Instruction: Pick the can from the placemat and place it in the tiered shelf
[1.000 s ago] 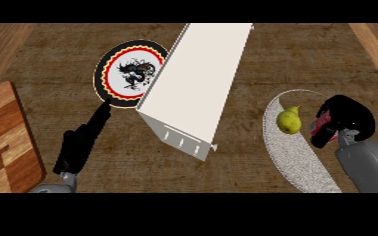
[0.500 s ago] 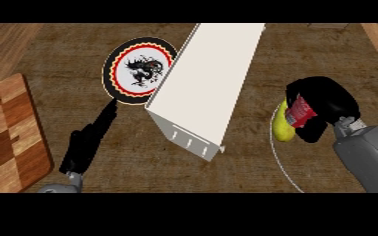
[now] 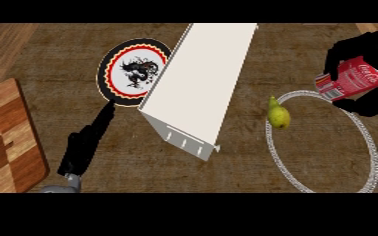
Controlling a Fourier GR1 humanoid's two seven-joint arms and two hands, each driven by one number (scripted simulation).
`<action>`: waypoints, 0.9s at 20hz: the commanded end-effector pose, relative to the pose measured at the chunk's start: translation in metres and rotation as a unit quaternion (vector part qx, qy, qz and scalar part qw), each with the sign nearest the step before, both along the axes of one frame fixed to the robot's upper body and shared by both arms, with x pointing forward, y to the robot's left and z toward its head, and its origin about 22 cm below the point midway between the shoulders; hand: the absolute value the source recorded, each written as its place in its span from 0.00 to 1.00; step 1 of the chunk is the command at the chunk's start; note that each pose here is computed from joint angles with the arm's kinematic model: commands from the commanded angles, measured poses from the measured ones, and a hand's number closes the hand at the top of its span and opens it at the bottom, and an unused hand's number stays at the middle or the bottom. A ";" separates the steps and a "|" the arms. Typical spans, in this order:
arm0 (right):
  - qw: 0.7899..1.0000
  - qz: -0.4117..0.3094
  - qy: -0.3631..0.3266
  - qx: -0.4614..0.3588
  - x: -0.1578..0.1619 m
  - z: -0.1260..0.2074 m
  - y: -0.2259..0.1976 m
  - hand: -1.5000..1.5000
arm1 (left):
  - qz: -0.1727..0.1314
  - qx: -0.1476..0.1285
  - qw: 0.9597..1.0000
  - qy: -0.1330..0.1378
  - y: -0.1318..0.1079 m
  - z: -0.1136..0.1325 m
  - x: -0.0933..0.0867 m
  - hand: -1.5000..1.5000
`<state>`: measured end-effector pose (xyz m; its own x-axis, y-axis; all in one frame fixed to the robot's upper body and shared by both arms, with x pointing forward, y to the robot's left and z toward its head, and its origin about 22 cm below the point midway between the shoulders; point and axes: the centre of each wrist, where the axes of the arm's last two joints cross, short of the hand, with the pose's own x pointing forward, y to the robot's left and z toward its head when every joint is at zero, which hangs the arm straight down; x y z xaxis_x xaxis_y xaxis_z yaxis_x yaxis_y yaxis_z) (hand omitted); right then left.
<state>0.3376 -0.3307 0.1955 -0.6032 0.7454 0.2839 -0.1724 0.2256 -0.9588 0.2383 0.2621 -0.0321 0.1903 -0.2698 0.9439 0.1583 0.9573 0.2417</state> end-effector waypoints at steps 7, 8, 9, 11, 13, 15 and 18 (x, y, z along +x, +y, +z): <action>0.986 0.044 -0.009 0.158 0.043 0.081 -0.023 1.00 | 0.004 -0.001 1.000 0.006 -0.013 0.000 0.017 0.50; 0.984 0.045 -0.009 0.170 0.049 0.088 -0.017 1.00 | -0.006 -0.001 1.000 0.017 -0.010 0.000 0.008 0.50; 0.986 0.035 -0.013 0.162 0.058 0.099 0.023 1.00 | 0.001 -0.005 1.000 0.008 0.000 0.011 0.028 0.50; 0.986 0.025 -0.021 0.163 0.073 0.087 0.033 1.00 | -0.007 0.002 1.000 0.020 -0.012 0.005 0.011 0.50; 0.984 0.021 -0.034 0.171 0.076 0.113 0.046 1.00 | 0.002 -0.001 1.000 0.019 -0.006 -0.010 0.005 0.50; 0.986 0.017 -0.030 0.161 0.081 0.115 0.079 1.00 | 0.000 -0.003 1.000 0.021 -0.010 -0.005 0.017 0.50; 0.985 0.015 -0.024 0.169 0.089 0.112 0.104 1.00 | 0.010 0.004 1.000 0.018 -0.013 0.004 0.017 0.50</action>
<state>0.4208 -0.2644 0.2976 -0.6417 0.5983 0.4799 -0.1351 0.5277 -0.8386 0.2515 0.2576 -0.0297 0.2027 -0.2721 0.9407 0.1574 0.9572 0.2429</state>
